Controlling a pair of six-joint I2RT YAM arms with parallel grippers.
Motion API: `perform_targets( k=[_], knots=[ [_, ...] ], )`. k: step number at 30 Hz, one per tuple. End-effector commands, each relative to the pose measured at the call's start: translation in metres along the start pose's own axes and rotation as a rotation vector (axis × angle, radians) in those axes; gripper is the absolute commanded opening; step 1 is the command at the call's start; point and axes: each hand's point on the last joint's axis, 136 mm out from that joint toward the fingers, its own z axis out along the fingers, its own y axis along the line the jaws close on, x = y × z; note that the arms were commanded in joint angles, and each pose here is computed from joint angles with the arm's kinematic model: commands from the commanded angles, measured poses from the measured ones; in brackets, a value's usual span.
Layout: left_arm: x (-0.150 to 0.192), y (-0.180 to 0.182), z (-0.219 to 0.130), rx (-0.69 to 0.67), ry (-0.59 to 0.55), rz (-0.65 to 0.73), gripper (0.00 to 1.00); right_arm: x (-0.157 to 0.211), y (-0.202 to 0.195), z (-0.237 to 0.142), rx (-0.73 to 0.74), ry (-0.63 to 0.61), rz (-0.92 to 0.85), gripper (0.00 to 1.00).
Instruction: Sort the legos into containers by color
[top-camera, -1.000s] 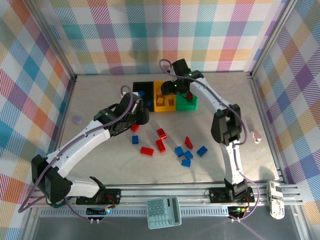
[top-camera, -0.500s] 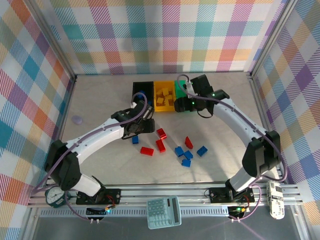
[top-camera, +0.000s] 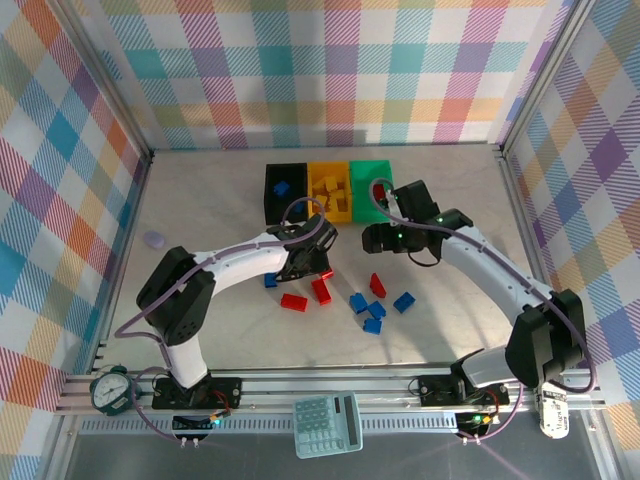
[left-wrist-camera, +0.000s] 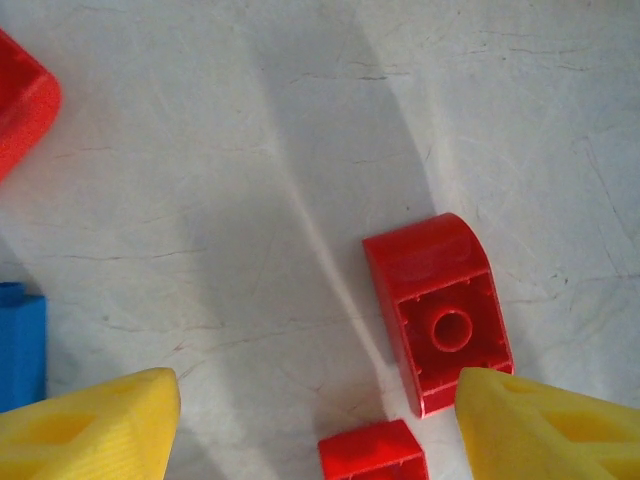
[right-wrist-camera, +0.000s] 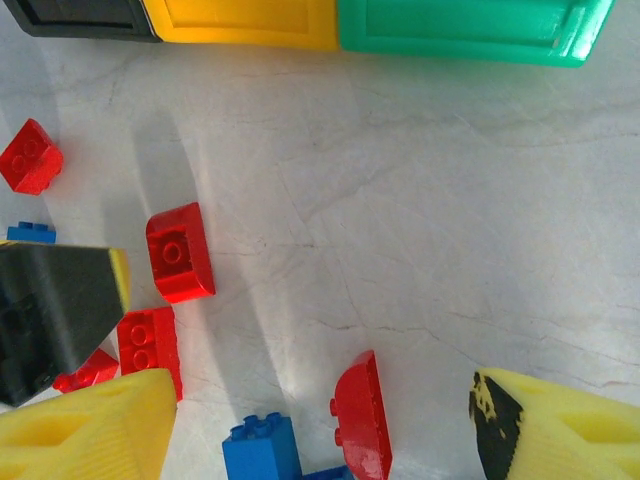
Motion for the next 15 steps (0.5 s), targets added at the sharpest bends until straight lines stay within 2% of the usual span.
perform_targets(
  k=[1,10,15],
  knots=[
    [-0.005,-0.021,0.003,0.052,-0.005,-0.040,0.73,0.003,-0.004,-0.011,0.016,-0.022,0.008,0.78],
    [-0.006,-0.041,0.021,0.089,0.020,-0.032,0.72,0.011,-0.009,-0.016,0.028,-0.022,0.011,0.79],
    [-0.005,-0.046,0.029,0.083,0.034,-0.020,0.66,0.012,-0.012,-0.020,0.042,-0.026,0.007,0.79]
  ],
)
